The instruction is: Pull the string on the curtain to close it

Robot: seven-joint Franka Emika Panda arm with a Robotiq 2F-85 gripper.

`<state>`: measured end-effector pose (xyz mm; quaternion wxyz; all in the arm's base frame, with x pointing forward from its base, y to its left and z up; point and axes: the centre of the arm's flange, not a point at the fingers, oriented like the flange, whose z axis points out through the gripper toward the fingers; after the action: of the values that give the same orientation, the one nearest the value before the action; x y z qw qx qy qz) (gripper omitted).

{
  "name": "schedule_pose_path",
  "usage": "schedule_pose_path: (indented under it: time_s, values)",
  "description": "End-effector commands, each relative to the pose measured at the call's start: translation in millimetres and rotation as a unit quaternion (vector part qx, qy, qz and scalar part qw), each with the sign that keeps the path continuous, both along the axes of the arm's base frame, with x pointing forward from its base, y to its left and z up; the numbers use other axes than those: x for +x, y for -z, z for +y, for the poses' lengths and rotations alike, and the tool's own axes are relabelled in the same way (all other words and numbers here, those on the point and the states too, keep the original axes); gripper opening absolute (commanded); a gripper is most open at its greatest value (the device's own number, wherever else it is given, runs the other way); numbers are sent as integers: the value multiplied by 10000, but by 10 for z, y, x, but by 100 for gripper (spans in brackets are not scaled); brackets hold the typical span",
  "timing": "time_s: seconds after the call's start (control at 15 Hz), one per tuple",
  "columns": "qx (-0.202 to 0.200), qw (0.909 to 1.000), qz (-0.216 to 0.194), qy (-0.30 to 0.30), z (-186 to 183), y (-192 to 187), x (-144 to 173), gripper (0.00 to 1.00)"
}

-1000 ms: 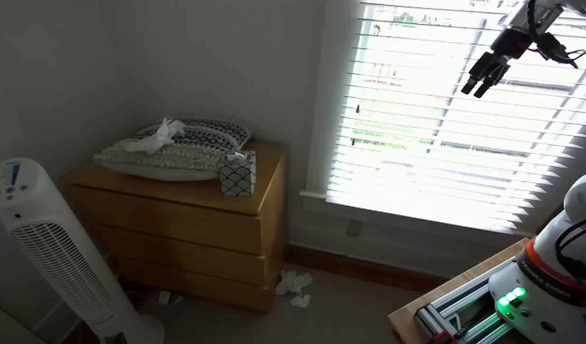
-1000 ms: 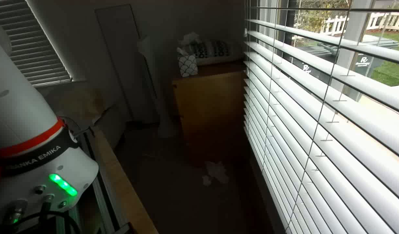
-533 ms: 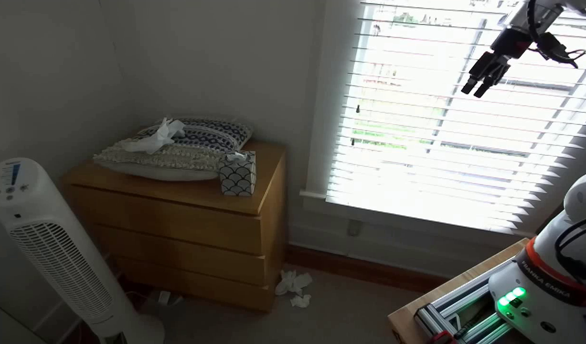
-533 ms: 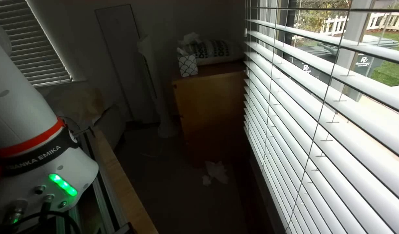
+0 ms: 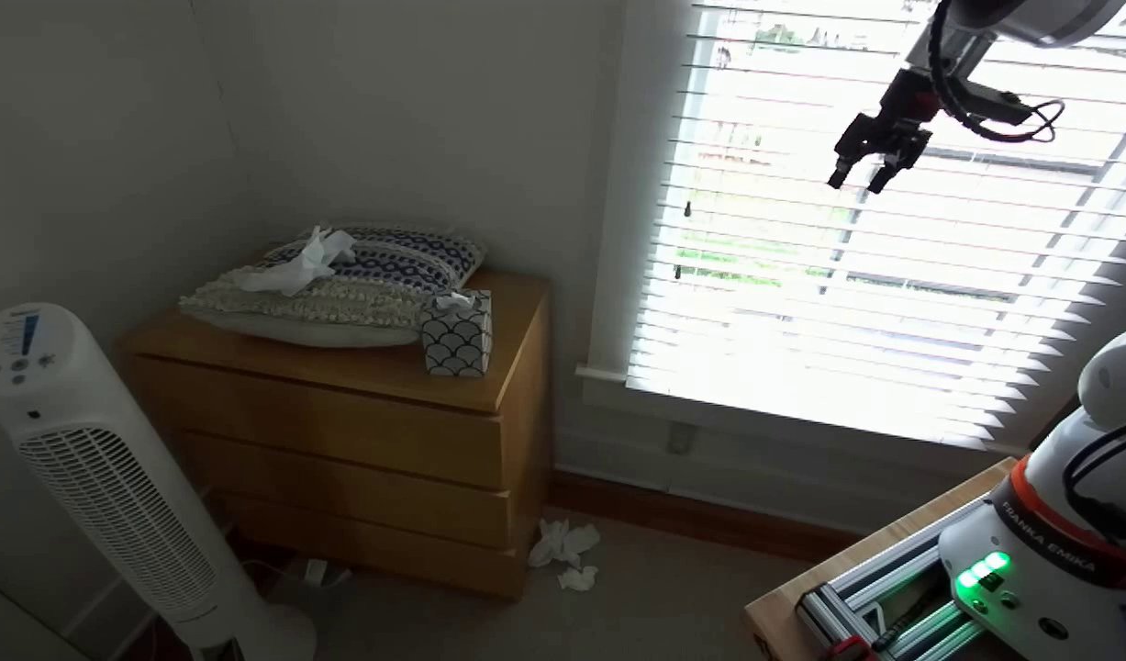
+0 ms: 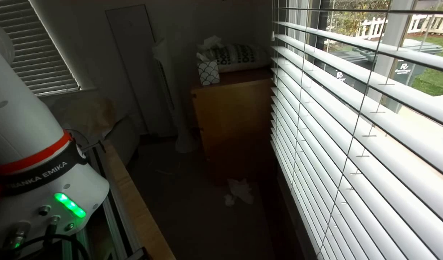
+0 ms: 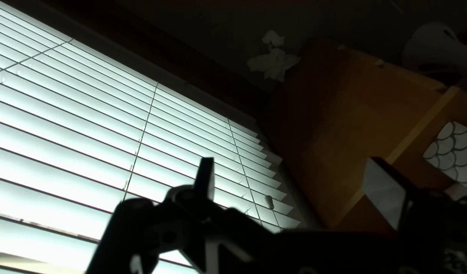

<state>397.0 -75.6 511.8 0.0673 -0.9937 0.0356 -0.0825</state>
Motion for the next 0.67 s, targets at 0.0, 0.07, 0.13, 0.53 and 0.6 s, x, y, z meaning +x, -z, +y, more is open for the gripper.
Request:
schedule_pose_path:
  time_s: [0.0,0.07,0.13,0.53,0.6]
  values:
    - [-281,9957,193,861,286,151,323,100]
    - [-306,9937,188,1066,363,201,395,100]
    - [-317,9911,211,1272,435,247,463,100]
    - [-614,9786,-150,1959,781,529,869,100]
    - [-700,9771,-267,1990,830,584,932,100]
